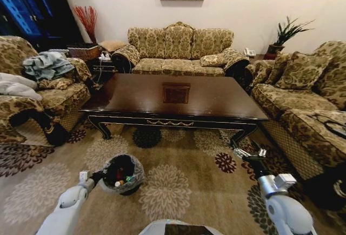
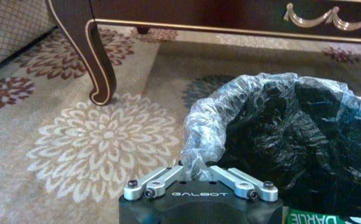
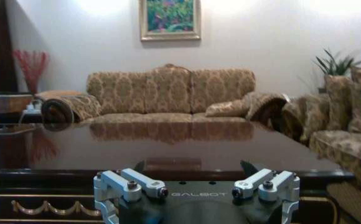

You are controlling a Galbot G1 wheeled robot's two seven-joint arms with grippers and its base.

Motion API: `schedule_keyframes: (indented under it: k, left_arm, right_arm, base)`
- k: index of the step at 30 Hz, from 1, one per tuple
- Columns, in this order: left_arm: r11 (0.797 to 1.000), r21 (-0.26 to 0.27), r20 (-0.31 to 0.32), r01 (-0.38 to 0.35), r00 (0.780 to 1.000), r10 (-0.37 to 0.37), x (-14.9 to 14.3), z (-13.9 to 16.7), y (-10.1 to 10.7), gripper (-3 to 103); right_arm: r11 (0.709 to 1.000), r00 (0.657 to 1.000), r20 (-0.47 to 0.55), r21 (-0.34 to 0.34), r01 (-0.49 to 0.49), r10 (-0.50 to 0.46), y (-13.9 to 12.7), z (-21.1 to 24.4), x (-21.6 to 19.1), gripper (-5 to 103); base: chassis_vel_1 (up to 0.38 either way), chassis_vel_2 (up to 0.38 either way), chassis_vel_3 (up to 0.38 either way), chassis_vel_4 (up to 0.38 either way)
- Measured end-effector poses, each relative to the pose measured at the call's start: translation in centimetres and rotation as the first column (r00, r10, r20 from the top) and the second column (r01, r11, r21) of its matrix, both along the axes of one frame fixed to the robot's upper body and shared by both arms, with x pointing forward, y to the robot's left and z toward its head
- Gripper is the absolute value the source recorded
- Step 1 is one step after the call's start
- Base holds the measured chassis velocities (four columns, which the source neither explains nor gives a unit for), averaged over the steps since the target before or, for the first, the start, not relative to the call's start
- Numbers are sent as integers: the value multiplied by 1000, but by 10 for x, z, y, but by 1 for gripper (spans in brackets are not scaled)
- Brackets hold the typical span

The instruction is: Move to the front of the table and place the trash on the table into the trash bin.

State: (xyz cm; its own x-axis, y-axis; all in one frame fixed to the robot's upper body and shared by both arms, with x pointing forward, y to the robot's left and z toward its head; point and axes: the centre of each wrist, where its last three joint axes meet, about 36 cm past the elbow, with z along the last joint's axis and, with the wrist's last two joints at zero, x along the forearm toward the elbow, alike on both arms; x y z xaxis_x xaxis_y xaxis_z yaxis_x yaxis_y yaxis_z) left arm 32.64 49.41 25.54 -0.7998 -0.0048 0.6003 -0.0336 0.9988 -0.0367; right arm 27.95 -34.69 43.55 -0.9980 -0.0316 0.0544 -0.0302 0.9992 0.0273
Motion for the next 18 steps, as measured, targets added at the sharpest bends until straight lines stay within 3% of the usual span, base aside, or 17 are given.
schedule_keyframes:
  k: [9,18]
  left_arm:
    - [1000,-25,-30,-2,1000,1,-13,-15,1,2]
    - [1000,-1,-56,5,998,-5,-16,-14,15,2]
  right_arm:
    - [1000,1000,-27,9,7,-7,10,-5,-3,100]
    - [1000,999,-37,12,-6,6,13,-10,-2,100]
  base:
    - [0,0,0,0]
    - [0,0,0,0]
